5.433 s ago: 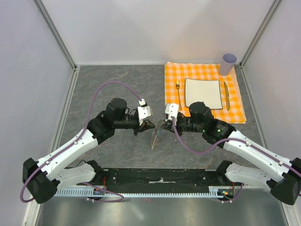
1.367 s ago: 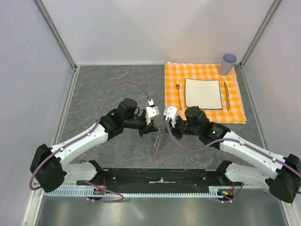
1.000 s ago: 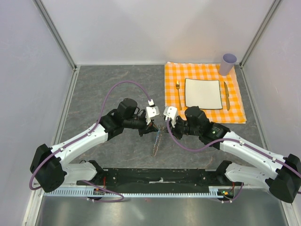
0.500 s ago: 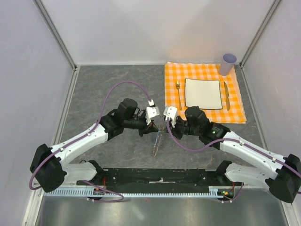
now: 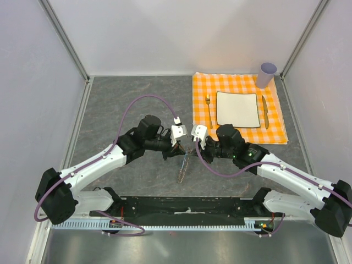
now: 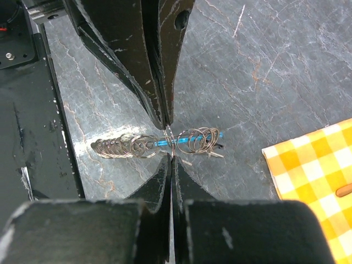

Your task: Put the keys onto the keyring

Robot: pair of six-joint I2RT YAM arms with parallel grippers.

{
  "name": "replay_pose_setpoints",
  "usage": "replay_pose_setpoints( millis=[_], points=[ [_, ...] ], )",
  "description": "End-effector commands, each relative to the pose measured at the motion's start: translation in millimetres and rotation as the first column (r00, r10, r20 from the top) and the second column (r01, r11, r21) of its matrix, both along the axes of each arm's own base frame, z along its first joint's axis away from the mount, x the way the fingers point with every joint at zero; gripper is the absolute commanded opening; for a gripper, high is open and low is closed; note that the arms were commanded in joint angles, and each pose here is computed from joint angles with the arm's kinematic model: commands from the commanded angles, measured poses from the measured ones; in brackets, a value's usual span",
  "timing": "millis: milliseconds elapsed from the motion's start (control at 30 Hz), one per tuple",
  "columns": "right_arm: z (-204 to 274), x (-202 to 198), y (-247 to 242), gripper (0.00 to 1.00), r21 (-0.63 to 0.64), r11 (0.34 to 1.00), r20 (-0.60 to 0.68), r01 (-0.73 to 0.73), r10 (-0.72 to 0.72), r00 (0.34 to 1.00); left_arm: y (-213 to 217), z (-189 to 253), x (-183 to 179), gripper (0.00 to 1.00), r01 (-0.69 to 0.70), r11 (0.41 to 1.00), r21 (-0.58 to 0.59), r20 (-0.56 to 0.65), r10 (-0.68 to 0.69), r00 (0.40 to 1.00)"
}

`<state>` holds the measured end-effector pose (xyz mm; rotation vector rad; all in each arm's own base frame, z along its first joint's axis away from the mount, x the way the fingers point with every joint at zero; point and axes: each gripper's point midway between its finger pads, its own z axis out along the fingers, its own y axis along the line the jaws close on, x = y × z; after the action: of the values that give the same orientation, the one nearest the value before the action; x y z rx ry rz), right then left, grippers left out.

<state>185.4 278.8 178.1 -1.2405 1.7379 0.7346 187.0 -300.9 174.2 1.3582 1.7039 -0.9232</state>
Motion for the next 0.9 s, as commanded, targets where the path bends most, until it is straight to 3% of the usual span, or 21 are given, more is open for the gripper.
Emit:
replay_pose_setpoints(
  millis=[0, 867],
  points=[
    [15, -7, 10, 0.0, 0.061, 0.996, 0.033, -0.067, 0.065, 0.997, -12, 17, -9, 0.02, 0.065, 0.995, -0.072, 0.003, -0.065, 0.998],
    [30, -9, 12, 0.0, 0.11, 0.989, 0.084, -0.095, 0.086, 0.993, -17, 13, -21, 0.02, 0.121, 0.991, -0.058, -0.031, -0.123, 0.992]
  ],
)
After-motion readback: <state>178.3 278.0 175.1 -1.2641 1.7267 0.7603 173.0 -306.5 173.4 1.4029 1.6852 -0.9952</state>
